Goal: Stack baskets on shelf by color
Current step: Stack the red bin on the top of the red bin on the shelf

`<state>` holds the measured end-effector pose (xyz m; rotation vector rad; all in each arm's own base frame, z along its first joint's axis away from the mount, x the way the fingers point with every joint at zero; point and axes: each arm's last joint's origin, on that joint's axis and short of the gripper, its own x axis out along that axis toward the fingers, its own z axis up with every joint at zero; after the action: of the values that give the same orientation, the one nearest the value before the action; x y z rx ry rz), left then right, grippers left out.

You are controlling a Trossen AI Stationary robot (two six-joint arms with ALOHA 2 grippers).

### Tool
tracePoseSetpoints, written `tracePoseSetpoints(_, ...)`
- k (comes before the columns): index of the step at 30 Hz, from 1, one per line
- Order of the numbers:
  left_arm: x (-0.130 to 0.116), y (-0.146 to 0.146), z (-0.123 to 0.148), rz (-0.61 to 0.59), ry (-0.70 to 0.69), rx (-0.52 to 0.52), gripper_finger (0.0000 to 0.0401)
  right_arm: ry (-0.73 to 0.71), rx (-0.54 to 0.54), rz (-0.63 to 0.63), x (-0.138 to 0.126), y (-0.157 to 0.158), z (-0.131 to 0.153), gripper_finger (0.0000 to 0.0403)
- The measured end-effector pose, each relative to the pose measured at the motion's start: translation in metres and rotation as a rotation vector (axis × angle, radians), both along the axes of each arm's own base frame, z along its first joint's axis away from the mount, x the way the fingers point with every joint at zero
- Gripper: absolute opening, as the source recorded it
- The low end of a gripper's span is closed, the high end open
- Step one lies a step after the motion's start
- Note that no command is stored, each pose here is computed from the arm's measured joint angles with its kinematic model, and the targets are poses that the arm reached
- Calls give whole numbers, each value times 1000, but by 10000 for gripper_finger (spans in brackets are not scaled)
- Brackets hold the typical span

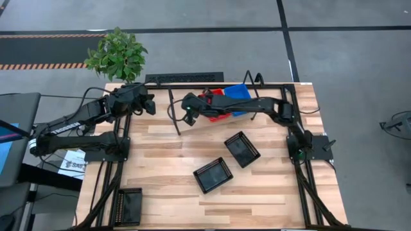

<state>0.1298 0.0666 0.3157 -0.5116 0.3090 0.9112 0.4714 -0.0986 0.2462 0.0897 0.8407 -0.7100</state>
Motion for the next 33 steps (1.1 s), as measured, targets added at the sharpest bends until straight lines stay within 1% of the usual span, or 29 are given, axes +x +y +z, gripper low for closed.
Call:
tracePoseSetpoints(2, 0, 0, 0, 0, 0, 0, 0, 29, 7, -5, 4, -4, -6, 159)
tracePoseSetpoints(7, 0, 0, 0, -6, 9, 8, 0, 60, 68, 15, 10, -11, -21, 159)
tracePoseSetpoints(16, 0, 0, 0, -9, 17, 13, 0, 136, 91, -16, 6, -23, -38, 159)
tracePoseSetpoints(26, -1, 0, 0, -9, 19, 12, 0, 128, 87, -43, 3, -35, -37, 159)
tracePoseSetpoints(28, 0, 0, 0, -9, 16, 14, 0, 115, 82, -40, 3, -35, -34, 159)
tracePoseSetpoints(30, 0, -1, 0, -30, 8, 3, 0, 97, 69, -27, 3, -35, -21, 159)
tracePoseSetpoints(31, 0, -1, 0, -62, -1, -14, 0, 89, 64, -19, 1, -34, -12, 159)
tracePoseSetpoints(33, 0, -5, 1, -180, -24, -60, 0, 88, 53, -1, -6, -29, 13, 159)
